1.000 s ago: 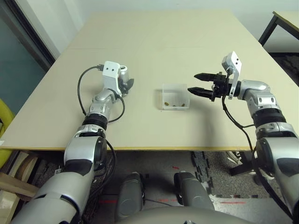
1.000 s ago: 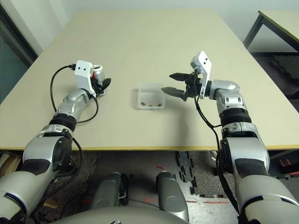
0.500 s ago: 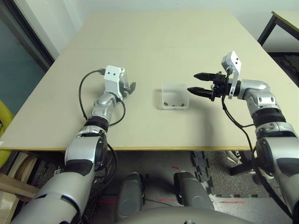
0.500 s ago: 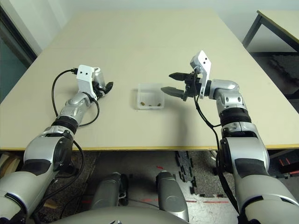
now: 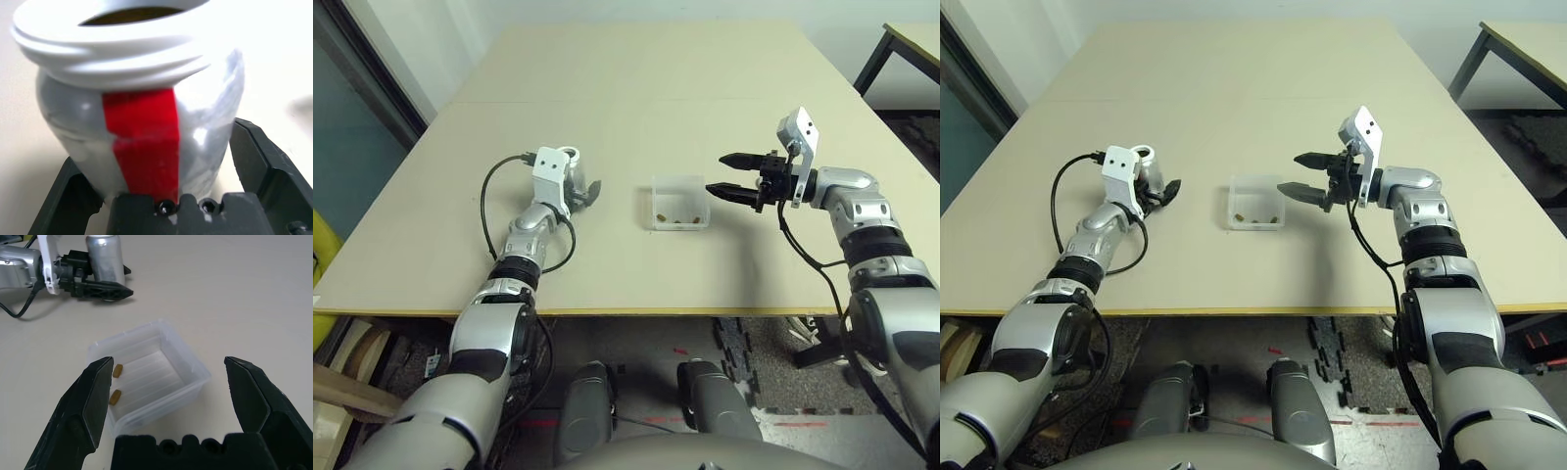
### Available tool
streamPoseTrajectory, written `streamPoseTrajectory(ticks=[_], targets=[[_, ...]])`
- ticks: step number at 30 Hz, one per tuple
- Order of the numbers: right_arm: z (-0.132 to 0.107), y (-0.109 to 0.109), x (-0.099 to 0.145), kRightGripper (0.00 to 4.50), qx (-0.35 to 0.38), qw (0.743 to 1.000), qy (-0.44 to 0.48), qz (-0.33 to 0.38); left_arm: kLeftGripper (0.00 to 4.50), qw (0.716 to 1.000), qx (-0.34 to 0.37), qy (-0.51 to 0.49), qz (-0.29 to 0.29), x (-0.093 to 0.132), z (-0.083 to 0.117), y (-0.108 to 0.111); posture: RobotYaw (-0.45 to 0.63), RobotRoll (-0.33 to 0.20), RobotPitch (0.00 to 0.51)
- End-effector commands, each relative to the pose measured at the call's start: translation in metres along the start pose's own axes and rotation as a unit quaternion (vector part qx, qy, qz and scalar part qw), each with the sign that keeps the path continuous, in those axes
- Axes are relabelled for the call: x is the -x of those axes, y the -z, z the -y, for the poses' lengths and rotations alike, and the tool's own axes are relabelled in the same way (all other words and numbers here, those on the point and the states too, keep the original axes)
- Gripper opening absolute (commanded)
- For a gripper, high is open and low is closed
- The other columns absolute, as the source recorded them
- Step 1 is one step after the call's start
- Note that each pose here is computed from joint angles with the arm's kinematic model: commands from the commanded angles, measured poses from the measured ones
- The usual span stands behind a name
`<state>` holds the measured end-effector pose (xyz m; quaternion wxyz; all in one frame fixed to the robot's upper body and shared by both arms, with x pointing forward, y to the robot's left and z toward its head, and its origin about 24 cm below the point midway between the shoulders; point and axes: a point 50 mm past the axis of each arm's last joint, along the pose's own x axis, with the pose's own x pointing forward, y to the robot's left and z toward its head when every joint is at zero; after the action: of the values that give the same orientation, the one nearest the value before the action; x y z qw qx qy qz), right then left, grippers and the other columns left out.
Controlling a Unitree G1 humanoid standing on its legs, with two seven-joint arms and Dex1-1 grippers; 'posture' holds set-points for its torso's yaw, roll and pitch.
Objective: Pour the medicine from the bottle into the box.
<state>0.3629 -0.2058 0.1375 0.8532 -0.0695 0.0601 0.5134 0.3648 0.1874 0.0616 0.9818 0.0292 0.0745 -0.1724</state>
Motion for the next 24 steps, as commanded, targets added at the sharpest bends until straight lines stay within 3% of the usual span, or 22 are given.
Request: streamPoseTrajectory(ticks=[1, 15, 19, 24], targets=[[-0.001, 0.001, -0.003, 4.50, 0.004, 1.000, -0.003, -0.001, 4.48, 1.000, 0.003, 0.011, -0.014, 0.011, 0.002, 0.008, -0.15, 0.000, 0.083], [0.000, 0.003, -0.007, 4.50, -0.006, 1.000, 0.007, 0.011, 4.48, 0.999, 0.004, 0.011, -0.030, 0.058, 0.002, 0.009, -0.12, 0.000, 0.090], [0.003, 0.004, -0.002, 4.50, -0.021, 0.999, 0.034, 0.027, 4.48, 0.999, 0.015, 0.031, -0.010, 0.077, 0.004, 0.000, -0.11, 0.000, 0.094], [0.004, 0.012, 0.009, 4.50, -0.025, 0.998, 0.054, 0.024, 4.48, 0.998, 0.028, 0.020, 0.052, 0.113, -0.014, -0.016, -0.10, 0.000, 0.098]])
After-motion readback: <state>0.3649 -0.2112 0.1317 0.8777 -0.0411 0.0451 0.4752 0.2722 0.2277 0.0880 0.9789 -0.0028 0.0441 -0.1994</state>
